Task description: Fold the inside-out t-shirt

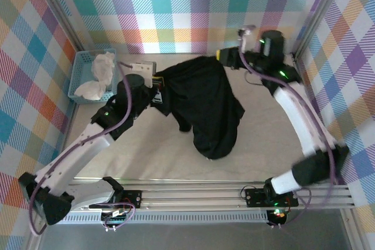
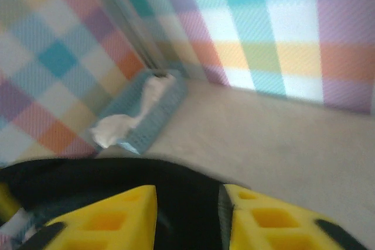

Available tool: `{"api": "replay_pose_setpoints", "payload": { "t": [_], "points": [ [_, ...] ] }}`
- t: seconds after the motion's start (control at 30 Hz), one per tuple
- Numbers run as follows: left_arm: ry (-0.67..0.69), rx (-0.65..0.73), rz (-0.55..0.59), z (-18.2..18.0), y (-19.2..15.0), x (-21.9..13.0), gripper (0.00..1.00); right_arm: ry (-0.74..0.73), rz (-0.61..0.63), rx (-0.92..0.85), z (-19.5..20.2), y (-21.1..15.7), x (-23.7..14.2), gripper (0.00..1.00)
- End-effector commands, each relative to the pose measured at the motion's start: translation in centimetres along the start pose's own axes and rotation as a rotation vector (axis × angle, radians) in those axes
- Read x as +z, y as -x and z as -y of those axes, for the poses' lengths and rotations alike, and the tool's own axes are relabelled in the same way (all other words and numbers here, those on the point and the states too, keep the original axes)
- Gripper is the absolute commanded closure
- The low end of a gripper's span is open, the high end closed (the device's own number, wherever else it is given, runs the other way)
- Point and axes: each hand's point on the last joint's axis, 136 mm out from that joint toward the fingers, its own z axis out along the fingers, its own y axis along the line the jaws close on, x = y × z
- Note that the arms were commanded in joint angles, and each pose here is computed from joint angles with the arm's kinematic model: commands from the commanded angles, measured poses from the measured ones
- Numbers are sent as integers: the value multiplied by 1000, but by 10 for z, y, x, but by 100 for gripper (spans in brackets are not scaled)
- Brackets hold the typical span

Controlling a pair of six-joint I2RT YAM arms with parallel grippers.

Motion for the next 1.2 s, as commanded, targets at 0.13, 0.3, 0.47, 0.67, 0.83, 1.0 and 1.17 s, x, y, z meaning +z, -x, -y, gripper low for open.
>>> {"api": "replay_pose_setpoints", "payload": {
  "t": [0.13,0.3,0.47,0.67,0.83,1.0,1.17],
  "points": [
    [236,36,-222,-49,-70,40,100,-240,-342,113,63,-137,29,29],
    [248,36,-230,-55,-78,39,100,-317,-533,155,45,-239,-17,23],
    [228,22,-217,-54,-75,34,100,-377,-676,285,46,-318,-47,24],
    [221,9,-197,-54,-71,30,100,-368,-719,353,60,-363,-28,39],
    [214,-14,-172,-56,-58,20,100,-288,-567,222,46,-297,-10,94],
    [199,-85,-40,-64,-14,-13,100,-279,-159,-34,5,-143,-67,100],
    [124,-156,142,-61,43,-63,100,-191,116,-160,-52,-33,-122,100]
  ]
}}
